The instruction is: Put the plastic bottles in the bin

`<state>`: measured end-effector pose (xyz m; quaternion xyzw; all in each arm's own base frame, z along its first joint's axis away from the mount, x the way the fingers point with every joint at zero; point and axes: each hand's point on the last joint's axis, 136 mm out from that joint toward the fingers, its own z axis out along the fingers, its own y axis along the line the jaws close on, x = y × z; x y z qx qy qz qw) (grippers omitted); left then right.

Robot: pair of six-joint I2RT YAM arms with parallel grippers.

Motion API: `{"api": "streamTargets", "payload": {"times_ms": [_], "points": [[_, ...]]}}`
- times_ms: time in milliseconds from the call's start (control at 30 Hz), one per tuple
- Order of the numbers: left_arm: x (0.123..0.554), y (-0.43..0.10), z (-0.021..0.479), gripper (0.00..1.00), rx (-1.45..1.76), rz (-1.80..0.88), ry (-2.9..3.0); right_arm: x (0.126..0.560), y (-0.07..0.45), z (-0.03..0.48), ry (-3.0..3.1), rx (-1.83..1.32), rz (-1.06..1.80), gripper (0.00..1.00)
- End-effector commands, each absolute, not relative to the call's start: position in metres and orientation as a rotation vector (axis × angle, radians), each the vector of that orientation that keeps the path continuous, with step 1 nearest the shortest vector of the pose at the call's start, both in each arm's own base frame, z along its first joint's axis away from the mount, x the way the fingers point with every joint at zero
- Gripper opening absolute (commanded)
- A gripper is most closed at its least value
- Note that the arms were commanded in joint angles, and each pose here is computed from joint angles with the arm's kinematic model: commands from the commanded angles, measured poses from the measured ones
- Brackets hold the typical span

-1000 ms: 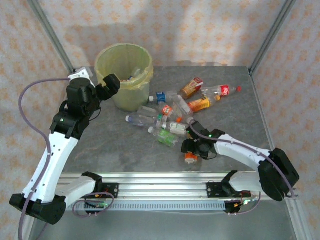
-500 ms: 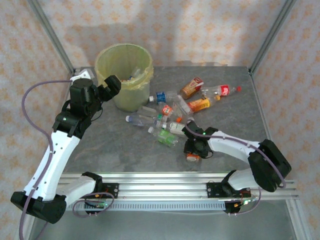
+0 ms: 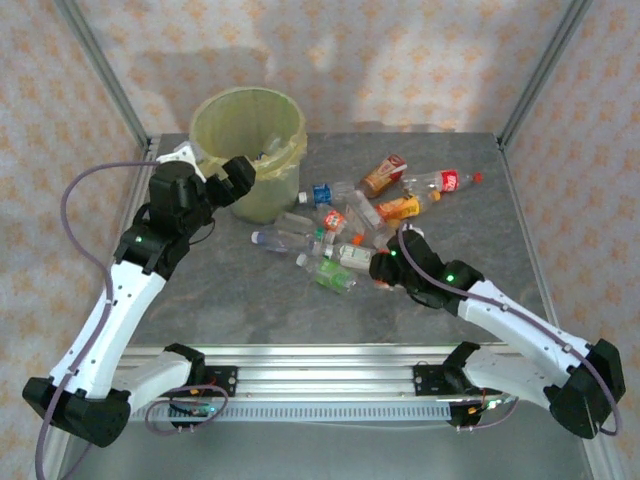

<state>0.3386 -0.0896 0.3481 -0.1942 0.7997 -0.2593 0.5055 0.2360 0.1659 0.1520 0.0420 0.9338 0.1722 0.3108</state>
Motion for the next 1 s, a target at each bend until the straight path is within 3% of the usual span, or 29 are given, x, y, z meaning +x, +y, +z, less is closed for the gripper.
{"api": "streamTargets", "payload": {"times_ms": [0,433,967], "points": [[0.34,-0.116,0.356,1.0,-0.379,-0.732,1.914,0.263,0.189,0.199,2.268,-0.004,0.536,0.37],[0.332,-0.212,0.358,1.0,-0.001,-0.911,1.998,0.286,0.271,0.255,1.989,-0.355,0.841,0.37],[0.346,-0.267,0.341,0.94,0.176,-0.993,2.073,0.283,0.297,0.263,1.958,-0.42,0.993,0.37]]}}
